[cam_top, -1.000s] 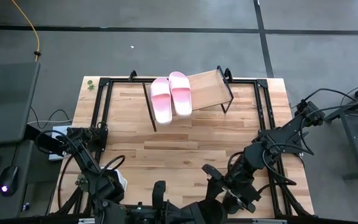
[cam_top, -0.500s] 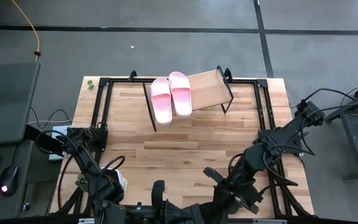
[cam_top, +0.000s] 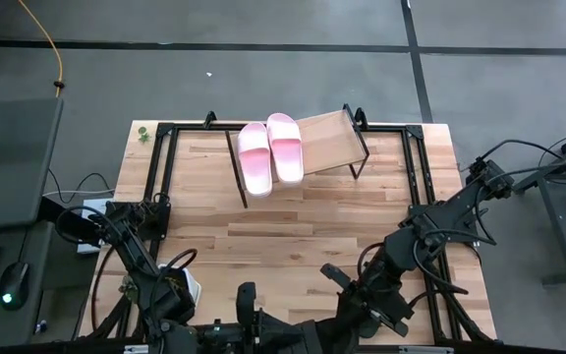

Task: Pick and place slides into the shelf
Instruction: Put the left black slipper on the shelf

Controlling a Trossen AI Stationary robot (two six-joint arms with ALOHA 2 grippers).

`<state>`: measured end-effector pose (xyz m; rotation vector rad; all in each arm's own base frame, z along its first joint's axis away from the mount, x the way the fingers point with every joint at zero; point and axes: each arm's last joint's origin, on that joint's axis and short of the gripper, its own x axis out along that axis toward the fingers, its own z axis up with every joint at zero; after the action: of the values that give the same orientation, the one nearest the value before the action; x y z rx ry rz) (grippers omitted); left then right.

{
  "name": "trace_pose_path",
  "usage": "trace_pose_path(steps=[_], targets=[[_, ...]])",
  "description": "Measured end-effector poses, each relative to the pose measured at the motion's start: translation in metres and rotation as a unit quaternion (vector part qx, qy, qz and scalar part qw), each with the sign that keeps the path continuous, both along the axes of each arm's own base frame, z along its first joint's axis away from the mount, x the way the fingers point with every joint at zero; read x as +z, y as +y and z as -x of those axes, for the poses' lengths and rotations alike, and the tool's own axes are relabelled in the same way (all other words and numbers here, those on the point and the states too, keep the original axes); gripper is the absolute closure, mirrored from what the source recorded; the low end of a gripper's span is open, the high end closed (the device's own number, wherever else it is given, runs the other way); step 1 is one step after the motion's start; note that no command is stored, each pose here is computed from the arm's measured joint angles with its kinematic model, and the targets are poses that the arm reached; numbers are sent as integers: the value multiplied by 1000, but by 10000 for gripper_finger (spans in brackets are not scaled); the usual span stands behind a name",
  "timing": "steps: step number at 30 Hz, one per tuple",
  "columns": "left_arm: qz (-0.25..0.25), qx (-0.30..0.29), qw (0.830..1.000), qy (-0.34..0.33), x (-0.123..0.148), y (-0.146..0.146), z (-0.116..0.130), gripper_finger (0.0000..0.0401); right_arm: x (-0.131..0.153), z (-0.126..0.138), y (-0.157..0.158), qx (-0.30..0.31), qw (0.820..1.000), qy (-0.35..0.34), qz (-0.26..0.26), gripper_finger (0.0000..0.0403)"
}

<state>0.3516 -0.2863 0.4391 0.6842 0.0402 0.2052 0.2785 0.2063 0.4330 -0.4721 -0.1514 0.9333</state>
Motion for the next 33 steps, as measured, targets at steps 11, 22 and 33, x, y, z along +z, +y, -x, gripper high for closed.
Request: trace_pose_path(steps=[11,22,33], targets=[[8,101,995,5,-1,-5,11,189,-3,-1,-2,-19,1000,16,12,383],[-21,213,976,24,-1,-24,42,155,-5,-7,-11,-75,997,32,13,383],[-22,243,969,28,2,-34,61,155,-7,-8,-23,-123,990,61,27,383]])
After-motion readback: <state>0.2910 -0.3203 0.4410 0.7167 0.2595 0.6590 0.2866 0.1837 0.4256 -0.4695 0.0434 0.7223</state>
